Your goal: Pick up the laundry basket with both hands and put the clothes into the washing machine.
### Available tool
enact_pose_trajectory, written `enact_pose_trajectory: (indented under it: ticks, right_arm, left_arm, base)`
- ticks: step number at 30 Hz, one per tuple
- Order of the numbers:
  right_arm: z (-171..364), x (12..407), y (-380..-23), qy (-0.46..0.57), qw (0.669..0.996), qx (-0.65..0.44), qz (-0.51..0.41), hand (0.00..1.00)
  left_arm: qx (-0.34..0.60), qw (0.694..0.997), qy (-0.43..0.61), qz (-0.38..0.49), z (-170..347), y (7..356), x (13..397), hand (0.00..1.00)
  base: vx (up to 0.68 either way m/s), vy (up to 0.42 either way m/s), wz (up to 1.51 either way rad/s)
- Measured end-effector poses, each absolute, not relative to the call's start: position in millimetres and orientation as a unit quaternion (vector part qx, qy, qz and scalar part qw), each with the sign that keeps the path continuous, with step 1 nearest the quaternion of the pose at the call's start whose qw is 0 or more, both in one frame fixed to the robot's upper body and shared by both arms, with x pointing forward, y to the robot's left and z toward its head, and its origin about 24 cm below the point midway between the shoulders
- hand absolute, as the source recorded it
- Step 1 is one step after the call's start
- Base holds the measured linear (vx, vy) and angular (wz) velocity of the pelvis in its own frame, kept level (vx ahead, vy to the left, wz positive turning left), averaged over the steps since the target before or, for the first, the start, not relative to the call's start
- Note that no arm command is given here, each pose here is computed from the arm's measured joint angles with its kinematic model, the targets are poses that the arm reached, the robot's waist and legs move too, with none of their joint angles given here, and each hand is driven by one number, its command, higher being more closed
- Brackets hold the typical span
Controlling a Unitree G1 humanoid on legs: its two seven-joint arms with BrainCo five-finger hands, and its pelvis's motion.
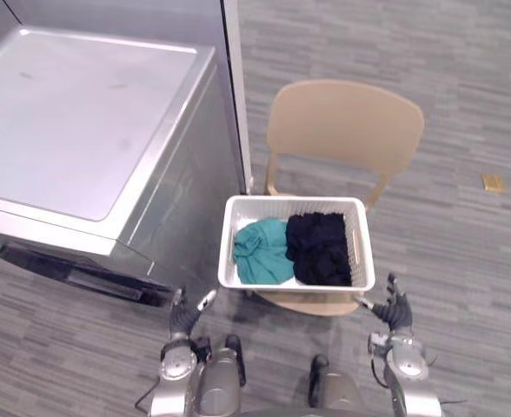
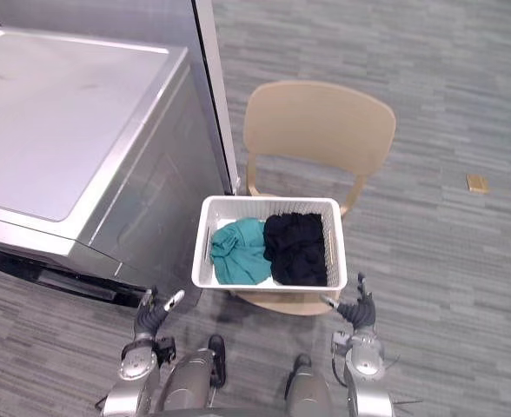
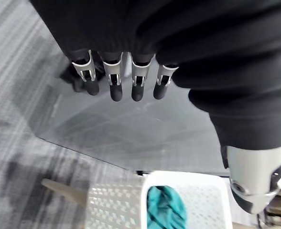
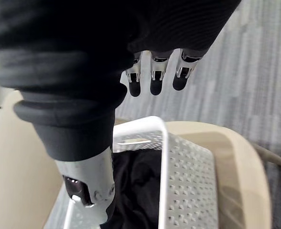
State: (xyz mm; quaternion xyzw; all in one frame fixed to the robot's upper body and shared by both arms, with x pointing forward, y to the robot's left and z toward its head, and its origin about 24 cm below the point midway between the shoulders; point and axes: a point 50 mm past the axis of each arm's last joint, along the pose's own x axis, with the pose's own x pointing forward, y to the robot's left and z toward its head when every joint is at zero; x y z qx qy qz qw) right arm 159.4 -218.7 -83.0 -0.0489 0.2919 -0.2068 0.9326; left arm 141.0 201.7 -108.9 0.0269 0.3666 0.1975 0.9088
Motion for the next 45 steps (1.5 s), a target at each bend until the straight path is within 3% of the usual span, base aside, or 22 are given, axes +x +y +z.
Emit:
enact_pose_trajectory:
  ticks: [7, 14, 20, 26, 36, 41, 45]
  right_arm:
    - [-117, 134, -220, 0.382, 0.899, -0.037, -0.211, 0.0]
    - [-124, 147, -214, 0.397, 0.894, -0.016, -0.209, 0.0]
    - [-120, 163, -237, 0.405, 0.888, -0.062, -0.209, 0.0]
    - [-131, 155, -230, 0.443, 0.87, -0.039, -0.212, 0.0]
    - [-121, 182, -214, 0.412, 0.895, -0.08, -0.15, 0.0]
    - [-107, 192, -183, 0.357, 0.926, -0.076, -0.095, 0.0]
    - [-79, 218, -137, 0.273, 0.959, -0.074, -0.006, 0.0]
  left_arm:
    - [0.043, 0.857, 0.46, 0.229, -136, 221, 99, 0.0]
    - [0.046, 0.867, 0.451, 0.208, -136, 211, 120, 0.0]
    - [0.073, 0.865, 0.468, 0.165, -142, 200, 122, 0.0]
    - [0.188, 0.878, 0.425, 0.114, -127, 230, 148, 0.0]
    - [0.169, 0.869, 0.445, 0.135, -134, 228, 130, 0.0]
    - [0.14, 0.868, 0.453, 0.15, -138, 217, 123, 0.0]
    - [0.128, 0.88, 0.429, 0.16, -131, 212, 133, 0.0]
  base:
    - [-0.01, -0.039, 0.24]
    - [-0.1, -0.018, 0.89]
    - [-0.07, 0.258, 0.69]
    - [-0.07, 0.271, 0.54]
    - [-0.1, 0.021, 0.34]
    - [0.07, -0.127, 0.61]
    - [0.12, -0.097, 0.69]
